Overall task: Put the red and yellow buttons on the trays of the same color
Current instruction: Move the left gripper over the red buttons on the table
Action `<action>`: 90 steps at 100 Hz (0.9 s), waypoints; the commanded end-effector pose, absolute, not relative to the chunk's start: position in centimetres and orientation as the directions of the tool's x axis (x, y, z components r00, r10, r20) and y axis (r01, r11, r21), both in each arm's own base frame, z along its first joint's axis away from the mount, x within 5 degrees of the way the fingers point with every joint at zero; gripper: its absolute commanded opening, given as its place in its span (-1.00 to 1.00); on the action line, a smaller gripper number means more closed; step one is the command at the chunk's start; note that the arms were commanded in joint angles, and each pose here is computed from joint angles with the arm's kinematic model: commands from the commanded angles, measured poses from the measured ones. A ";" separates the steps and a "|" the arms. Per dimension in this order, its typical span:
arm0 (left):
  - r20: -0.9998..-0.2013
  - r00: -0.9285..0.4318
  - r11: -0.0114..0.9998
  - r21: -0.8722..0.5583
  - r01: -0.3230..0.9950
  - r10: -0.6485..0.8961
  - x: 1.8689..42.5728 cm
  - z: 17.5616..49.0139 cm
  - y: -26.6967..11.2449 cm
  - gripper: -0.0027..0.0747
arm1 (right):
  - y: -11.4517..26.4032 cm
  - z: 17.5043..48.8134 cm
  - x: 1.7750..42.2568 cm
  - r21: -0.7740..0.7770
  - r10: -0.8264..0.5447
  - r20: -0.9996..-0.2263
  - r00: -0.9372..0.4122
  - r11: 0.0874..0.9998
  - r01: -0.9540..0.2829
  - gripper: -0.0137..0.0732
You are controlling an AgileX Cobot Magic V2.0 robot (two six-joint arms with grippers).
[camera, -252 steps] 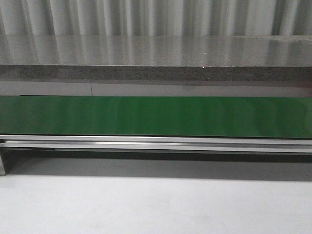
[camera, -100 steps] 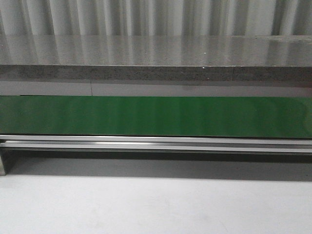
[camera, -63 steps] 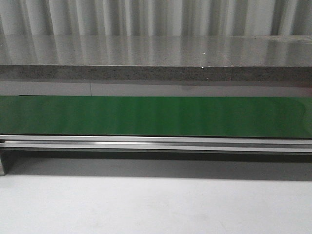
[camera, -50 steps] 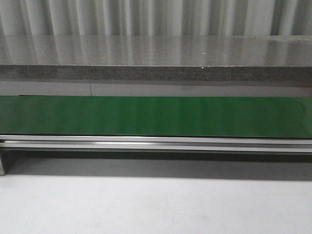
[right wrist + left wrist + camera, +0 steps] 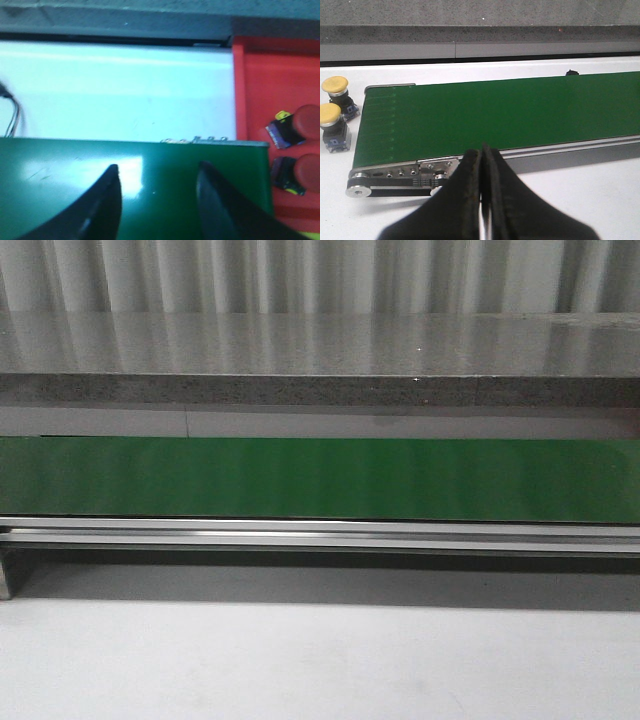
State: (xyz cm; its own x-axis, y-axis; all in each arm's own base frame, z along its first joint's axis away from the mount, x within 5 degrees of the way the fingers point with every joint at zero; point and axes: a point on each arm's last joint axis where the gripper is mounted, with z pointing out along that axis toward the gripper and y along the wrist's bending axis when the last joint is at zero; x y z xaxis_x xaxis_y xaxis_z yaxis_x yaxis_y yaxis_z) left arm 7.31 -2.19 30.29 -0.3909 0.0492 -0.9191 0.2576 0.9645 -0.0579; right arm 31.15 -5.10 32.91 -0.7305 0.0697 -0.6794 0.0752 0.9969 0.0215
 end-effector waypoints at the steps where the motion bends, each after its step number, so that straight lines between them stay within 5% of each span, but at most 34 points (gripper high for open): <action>1: -0.952 -0.306 0.961 -0.071 0.268 0.015 7.5 31.8 -2.3 -0.98 | -3.4 35.1 29.0 0.009 0.023 -0.749 -0.662 1.000 0.025 -0.24; 15: -0.952 -0.306 0.961 -0.071 0.268 0.015 7.5 31.8 -2.3 -0.98 | -0.6 34.7 25.8 0.037 -0.009 -0.755 -0.655 0.998 -0.056 -0.62; 28: -0.952 -0.306 0.961 -0.071 0.268 0.015 7.5 31.8 -2.3 -0.98 | 1.1 34.4 23.0 0.083 -0.006 -0.768 -0.640 0.991 -0.109 -0.78; 90: -0.954 -0.300 0.961 -0.071 0.268 0.014 7.5 31.8 -2.3 -0.98 | 2.4 31.9 8.9 0.055 -0.070 -0.887 -0.456 0.965 -0.255 -0.81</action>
